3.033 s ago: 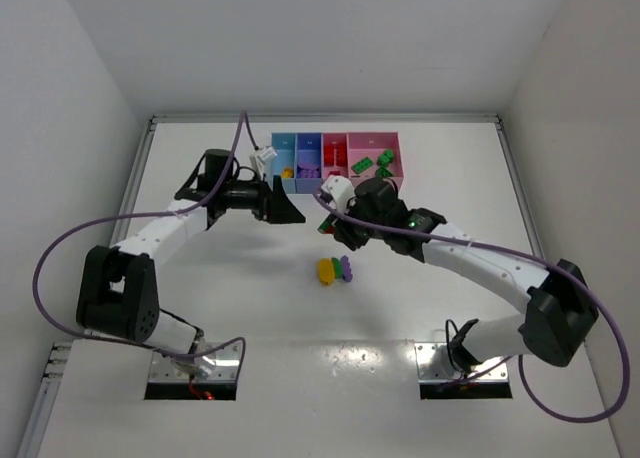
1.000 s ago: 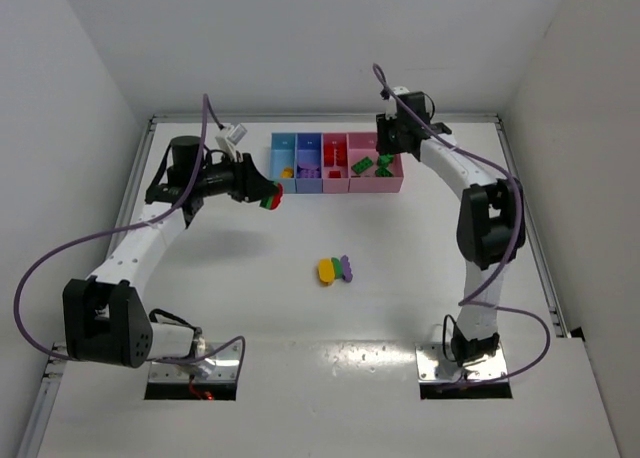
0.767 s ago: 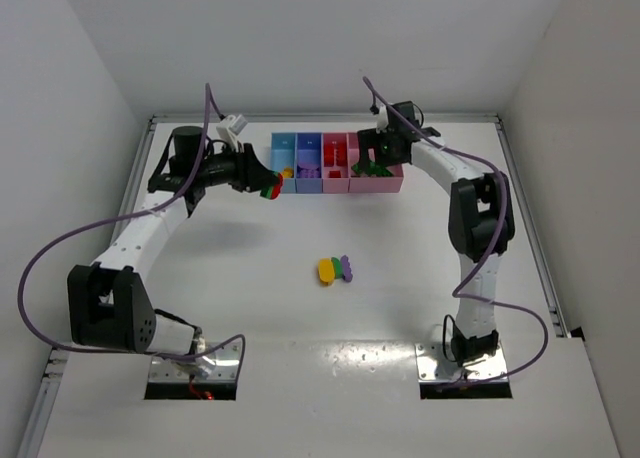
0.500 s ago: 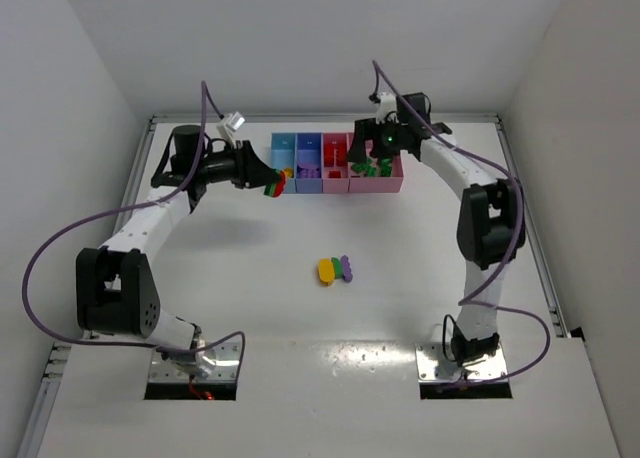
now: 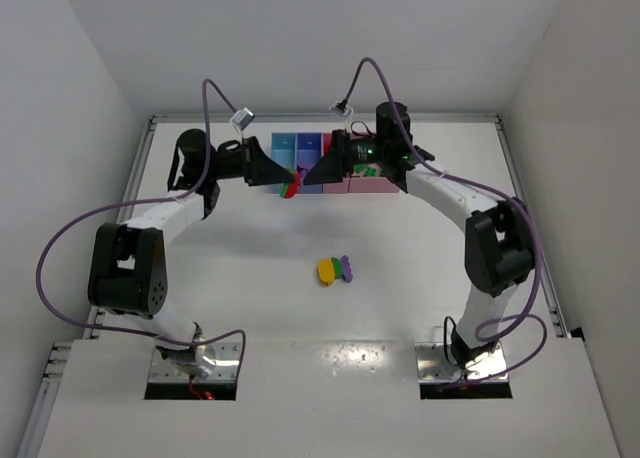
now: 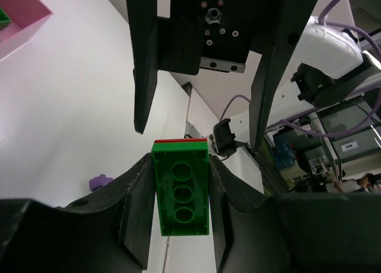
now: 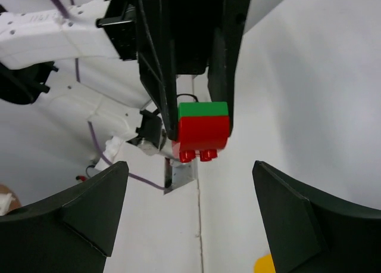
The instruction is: Sort the legos into containers by color
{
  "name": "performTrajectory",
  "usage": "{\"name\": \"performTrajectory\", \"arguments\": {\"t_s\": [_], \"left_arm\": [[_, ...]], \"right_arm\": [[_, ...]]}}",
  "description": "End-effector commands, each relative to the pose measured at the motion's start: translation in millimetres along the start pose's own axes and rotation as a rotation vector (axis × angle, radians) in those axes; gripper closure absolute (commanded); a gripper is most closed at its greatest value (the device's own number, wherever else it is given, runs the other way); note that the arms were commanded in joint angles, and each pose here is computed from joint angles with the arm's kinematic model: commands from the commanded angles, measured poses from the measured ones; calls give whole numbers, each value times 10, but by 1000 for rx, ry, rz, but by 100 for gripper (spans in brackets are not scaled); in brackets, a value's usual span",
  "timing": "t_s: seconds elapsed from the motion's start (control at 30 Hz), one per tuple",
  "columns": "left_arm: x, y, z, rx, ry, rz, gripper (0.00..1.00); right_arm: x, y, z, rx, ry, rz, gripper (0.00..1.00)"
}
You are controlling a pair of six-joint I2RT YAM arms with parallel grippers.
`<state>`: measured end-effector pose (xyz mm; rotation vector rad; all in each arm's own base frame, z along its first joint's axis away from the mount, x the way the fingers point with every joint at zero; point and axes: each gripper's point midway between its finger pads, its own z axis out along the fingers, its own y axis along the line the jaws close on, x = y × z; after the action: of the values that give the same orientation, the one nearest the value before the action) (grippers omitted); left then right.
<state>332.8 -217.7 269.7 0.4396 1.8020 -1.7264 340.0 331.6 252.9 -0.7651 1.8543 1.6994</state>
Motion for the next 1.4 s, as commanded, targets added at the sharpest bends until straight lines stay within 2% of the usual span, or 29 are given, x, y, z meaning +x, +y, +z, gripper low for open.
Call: {"name": "performTrajectory", "arguments": {"t_s": [0.0,0.33,0.47,0.67,0.77,1.0,1.03,1.1,1.13,1.17,1.2,1.37], "left_arm": [[-132,-273,26,68,19,112,89],[-165,-252,38,64,11,112,89],[-144,-267,64,70,18,112,89],[-126,-282,56,70,18,112,89],[-132,-317,51,72,16,121,89],[-121,-318,47,67,9,118,89],[-101,-333,71,73,16,117,89],[-78,-344,63,73,16,116,89],[-50,-322,60,70,18,105,89],[-56,-355,55,73,16,114,89],[-12,-351,76,76,24,105,89],[-11,-351,76,76,25,105,89]], "right_arm": [[-59,201,16,-102,17,-66,15],[63,344,205,-152,62,-80,18],[70,333,244,-140,58,-81,29],[34,247,317,-106,41,-73,38],[7,217,334,-98,35,-74,46],[-29,167,354,-80,21,-74,83],[-7,192,384,-86,27,-74,84],[-27,185,389,-81,18,-82,82],[-56,209,390,-84,15,-79,78],[-56,209,390,-84,15,-78,66],[-56,209,390,-84,15,-78,62],[-53,266,417,-100,24,-87,60]]}}
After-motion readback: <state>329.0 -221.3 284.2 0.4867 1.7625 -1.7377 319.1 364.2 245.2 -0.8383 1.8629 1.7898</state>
